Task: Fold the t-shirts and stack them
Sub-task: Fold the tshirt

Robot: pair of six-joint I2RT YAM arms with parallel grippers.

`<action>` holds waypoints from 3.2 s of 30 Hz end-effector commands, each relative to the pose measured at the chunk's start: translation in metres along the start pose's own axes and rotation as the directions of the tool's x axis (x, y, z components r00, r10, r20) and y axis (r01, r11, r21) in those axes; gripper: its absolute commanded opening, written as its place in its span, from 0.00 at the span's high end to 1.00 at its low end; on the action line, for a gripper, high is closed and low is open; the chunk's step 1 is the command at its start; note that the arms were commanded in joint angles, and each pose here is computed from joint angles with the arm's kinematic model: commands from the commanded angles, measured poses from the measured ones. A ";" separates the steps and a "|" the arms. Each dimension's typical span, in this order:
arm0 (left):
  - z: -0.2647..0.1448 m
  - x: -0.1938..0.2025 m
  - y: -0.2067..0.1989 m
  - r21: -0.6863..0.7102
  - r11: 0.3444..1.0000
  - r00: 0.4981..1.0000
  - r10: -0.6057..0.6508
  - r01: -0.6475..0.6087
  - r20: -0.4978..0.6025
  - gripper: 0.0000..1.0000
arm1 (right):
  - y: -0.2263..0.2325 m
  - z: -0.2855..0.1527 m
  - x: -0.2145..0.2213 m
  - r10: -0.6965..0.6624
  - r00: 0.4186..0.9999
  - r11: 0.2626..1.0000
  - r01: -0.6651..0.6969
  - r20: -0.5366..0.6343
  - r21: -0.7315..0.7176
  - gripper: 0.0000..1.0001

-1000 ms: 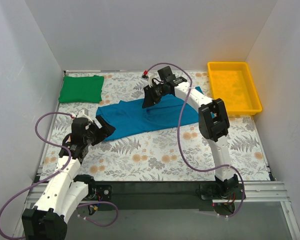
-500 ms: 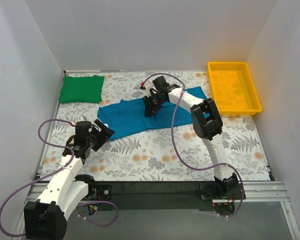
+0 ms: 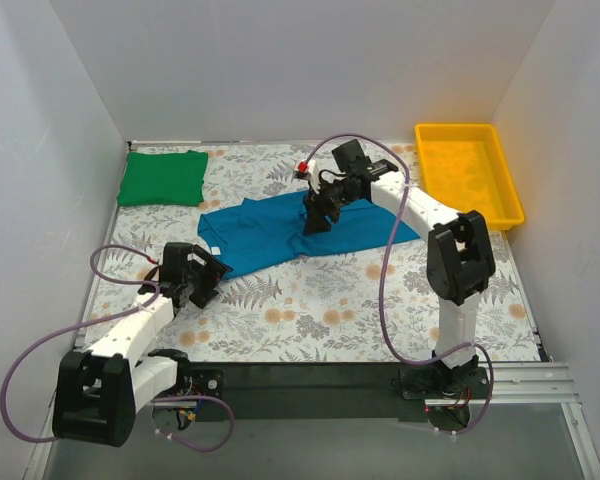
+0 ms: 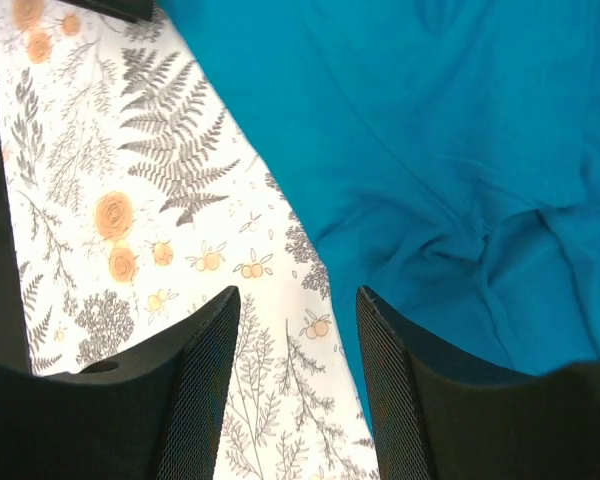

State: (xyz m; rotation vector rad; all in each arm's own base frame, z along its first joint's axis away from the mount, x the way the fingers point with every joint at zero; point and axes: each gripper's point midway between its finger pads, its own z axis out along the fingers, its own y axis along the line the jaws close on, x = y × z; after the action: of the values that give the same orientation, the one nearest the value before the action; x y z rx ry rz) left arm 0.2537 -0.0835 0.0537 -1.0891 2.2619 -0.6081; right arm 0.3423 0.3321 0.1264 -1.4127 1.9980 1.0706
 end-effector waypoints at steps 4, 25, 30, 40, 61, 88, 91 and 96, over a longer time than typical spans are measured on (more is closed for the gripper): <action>0.034 -0.003 0.000 -0.058 0.991 0.993 -0.121 0.119 -0.016 0.28 | 0.031 -0.042 0.004 -0.180 0.984 0.983 0.179 0.010 0.048 0.42; 0.002 -0.058 0.055 -0.281 0.936 0.958 -0.141 0.211 0.250 1.00 | -0.004 -0.091 0.109 -0.399 0.881 0.876 0.448 -0.255 0.179 0.36; 0.001 -0.067 0.063 -0.287 0.930 0.957 -0.163 0.230 0.239 1.00 | -0.022 -0.103 0.169 -0.524 0.719 0.728 0.656 -0.456 0.197 0.27; 0.000 -0.066 0.065 -0.273 0.935 0.960 -0.167 0.226 0.225 1.00 | -0.060 -0.116 0.183 -0.575 0.589 0.601 0.775 -0.567 0.196 0.25; 0.003 -0.062 0.069 -0.246 0.947 0.969 -0.166 0.208 0.182 1.00 | -0.038 -0.145 0.273 -0.422 0.607 0.745 0.655 -0.674 0.123 0.95; -0.021 -0.066 0.008 0.035 0.999 0.989 0.011 -0.016 0.151 0.40 | 0.058 -0.164 0.157 -0.449 0.860 0.821 0.505 -0.245 0.267 0.11; -0.029 -0.078 -0.010 0.079 0.992 0.979 0.083 -0.099 0.187 0.33 | 0.063 -0.142 0.124 -0.400 0.908 0.886 0.418 -0.123 0.202 0.10; 0.003 -0.090 -0.040 0.139 0.964 0.972 0.217 -0.228 0.089 0.35 | 0.064 -0.107 0.081 -0.198 0.978 0.980 0.197 0.065 0.032 0.25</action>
State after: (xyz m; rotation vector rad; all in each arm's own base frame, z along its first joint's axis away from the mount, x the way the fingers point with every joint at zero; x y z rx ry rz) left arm 0.2978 -0.0308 0.1027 -0.9116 2.1406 -0.6013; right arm 0.2671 0.1740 0.1276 -1.6877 1.7152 0.6463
